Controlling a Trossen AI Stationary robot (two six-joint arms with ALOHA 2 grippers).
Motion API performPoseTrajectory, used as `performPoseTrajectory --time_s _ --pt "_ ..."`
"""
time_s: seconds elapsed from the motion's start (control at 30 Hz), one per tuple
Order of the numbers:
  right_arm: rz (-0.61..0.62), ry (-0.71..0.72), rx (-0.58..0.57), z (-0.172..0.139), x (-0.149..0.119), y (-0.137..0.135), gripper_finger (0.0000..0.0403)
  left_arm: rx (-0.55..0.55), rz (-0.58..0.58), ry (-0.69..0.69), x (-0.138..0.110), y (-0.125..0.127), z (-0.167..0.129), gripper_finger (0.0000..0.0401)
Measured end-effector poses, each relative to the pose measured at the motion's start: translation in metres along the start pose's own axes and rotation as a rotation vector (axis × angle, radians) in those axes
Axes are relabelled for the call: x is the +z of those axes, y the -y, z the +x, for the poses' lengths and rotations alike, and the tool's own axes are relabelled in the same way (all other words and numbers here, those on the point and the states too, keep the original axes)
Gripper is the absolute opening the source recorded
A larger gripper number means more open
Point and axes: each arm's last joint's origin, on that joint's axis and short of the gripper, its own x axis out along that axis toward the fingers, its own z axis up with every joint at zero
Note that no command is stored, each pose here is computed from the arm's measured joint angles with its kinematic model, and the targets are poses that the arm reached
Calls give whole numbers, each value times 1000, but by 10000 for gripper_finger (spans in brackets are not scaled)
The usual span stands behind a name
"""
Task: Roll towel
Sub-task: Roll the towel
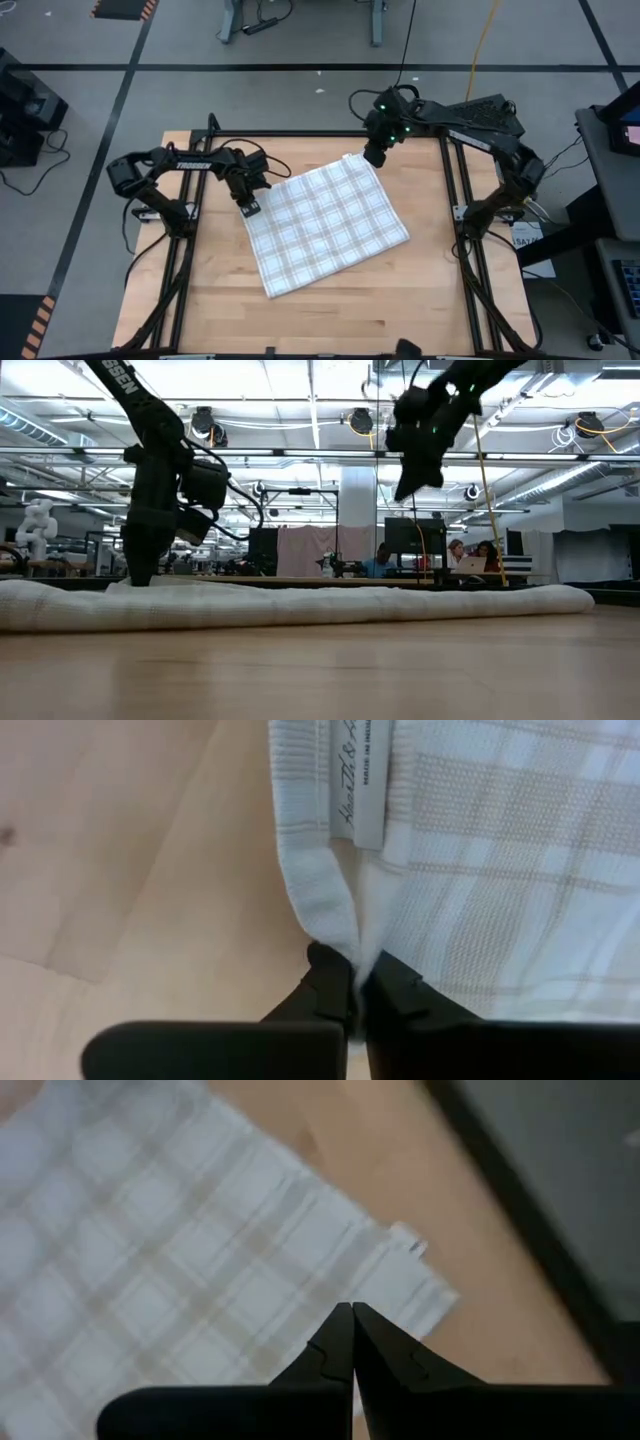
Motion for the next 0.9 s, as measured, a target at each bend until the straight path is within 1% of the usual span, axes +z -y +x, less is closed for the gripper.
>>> performPoseTrajectory --time_s 0.07,0.17,0.23,0.3,0.37,0.43,0.5,0.53,0.6,0.67,0.8,0.9 --pt "-11 -42 39 17 -2 13 0 8 1 2 0 0 -1 8" --pt "-80 -103 64 42 -5 30 5 10 11 2 -1 0 -1 8" --pt "-129 -151 78 60 -6 42 17 7 64 1 0 1 -1 7" --pt "-154 -206 92 76 -9 51 37 11 143 -1 1 3 -2 7" --pt "-139 -217 85 88 -9 61 60 22 214 1 2 6 -3 7" --pt "-102 -245 23 96 -10 71 83 44 248 17 5 7 -4 7" --pt "-93 -267 -73 105 -9 78 100 66 254 20 6 8 -4 7" --pt "-97 -289 -111 108 -11 80 107 67 251 20 6 8 -4 7" --pt "-136 -326 -143 113 -13 82 117 69 250 24 6 9 -4 7" --pt "-151 -340 -140 117 -15 82 123 70 254 34 7 9 -4 7" --pt "-141 -278 -42 118 -14 86 135 104 275 53 10 8 -5 7" --pt "-169 -252 -50 118 -12 88 147 123 304 59 11 8 -5 7"
